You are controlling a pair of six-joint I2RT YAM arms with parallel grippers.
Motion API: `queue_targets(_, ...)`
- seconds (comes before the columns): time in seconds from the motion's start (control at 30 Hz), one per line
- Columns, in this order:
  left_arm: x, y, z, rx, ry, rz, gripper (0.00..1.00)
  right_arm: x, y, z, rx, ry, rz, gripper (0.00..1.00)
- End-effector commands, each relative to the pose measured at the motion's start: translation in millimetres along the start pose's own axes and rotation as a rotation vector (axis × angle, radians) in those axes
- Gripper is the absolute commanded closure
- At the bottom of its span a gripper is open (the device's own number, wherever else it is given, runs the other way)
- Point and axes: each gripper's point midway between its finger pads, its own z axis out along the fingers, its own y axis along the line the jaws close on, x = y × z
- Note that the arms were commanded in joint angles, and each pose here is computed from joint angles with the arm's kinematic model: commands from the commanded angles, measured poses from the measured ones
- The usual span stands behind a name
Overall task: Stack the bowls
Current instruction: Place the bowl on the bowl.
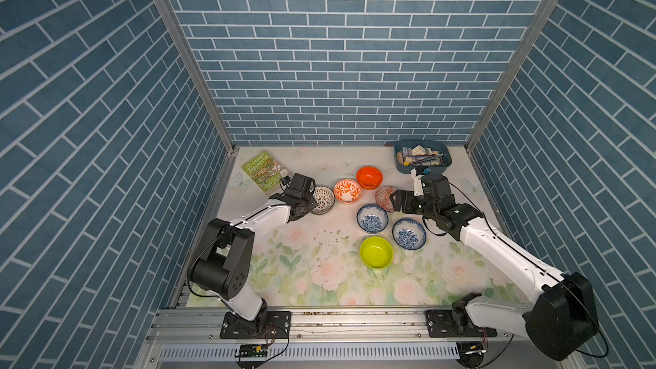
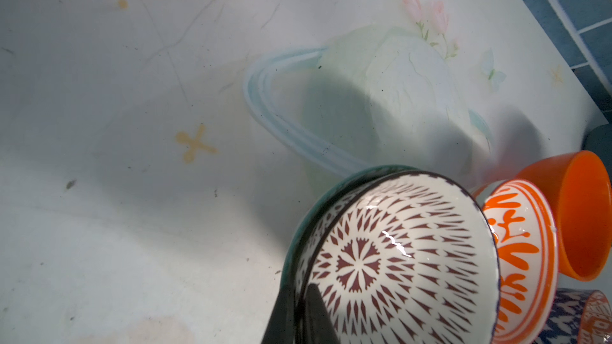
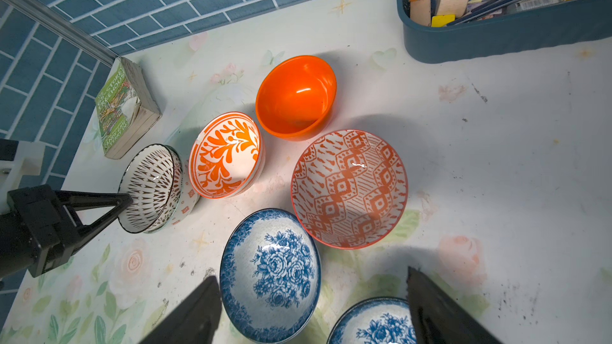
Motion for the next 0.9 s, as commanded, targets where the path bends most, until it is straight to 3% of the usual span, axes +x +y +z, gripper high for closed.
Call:
queue_targets(0.0,3,-14,-6,0.071,0.011,-0.015,0.94,-2,2,1,-0.004,-0.002,0.012,0.10)
queue_targets(0.27,1,-16,-5,0.074,0.010,-0.031,0.94,-4,3,0,-0.004,-0.003,0.011,0.11)
queue_targets(0.53,-2,-14,-1,0.048,0.003,-0.031,0.74,-5,3,-1,-0.001,-0.005,0.009,0.10)
queue_targets(0.77,-8,-20,-6,0.056,-0.007,-0.030,0.70,-8,7,1,-0.015,0.002,0.016,0.10)
queue_targets(0.87,-11,-20,-12,0.051,-0.017,-0.031,0.63,-9,6,2,-0.020,0.007,0.033,0.10)
